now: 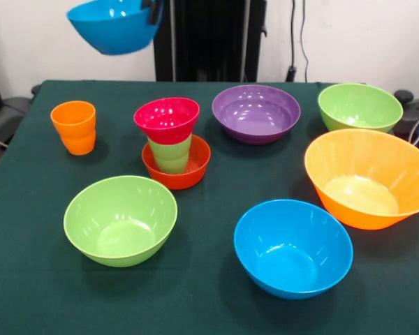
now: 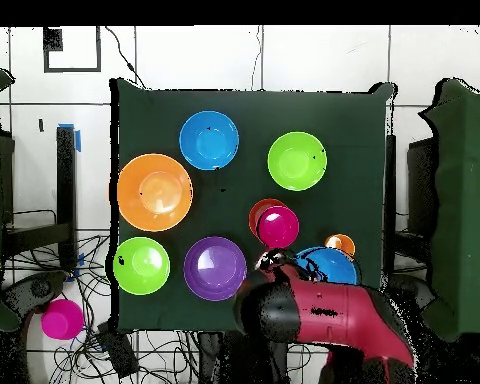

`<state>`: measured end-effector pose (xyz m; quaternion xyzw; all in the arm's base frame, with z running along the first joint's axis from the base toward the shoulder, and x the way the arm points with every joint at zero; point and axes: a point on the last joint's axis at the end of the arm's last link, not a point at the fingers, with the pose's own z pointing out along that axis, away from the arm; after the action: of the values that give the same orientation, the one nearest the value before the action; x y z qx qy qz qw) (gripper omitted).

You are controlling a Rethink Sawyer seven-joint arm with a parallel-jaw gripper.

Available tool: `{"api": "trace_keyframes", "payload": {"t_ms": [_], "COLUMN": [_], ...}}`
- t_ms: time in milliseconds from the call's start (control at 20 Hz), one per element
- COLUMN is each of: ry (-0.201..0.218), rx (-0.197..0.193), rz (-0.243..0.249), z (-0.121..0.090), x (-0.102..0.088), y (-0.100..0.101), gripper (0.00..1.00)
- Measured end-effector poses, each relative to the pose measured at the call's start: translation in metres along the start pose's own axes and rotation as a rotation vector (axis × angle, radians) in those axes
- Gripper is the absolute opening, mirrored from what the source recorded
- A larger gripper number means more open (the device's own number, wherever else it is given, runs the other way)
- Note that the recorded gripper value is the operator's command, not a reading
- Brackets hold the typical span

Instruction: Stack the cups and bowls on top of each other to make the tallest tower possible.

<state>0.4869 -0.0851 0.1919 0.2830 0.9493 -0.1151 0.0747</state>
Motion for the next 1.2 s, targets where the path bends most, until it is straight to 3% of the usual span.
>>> {"api": "trace_keyframes", "payload": {"t_ms": [250,450,1200], "ry": [-0.011,-0.01,-0.032], "rx": [0.015,0.02,0.004], "rz": [0.076,0.097,0.04], "z": [-0.017,-0.024,-0.036], "x": [-0.017,-0.02,-0.014], "y": [-0.027,-0.033,-0.003], "gripper": [0.0,0.0,0.0]}}
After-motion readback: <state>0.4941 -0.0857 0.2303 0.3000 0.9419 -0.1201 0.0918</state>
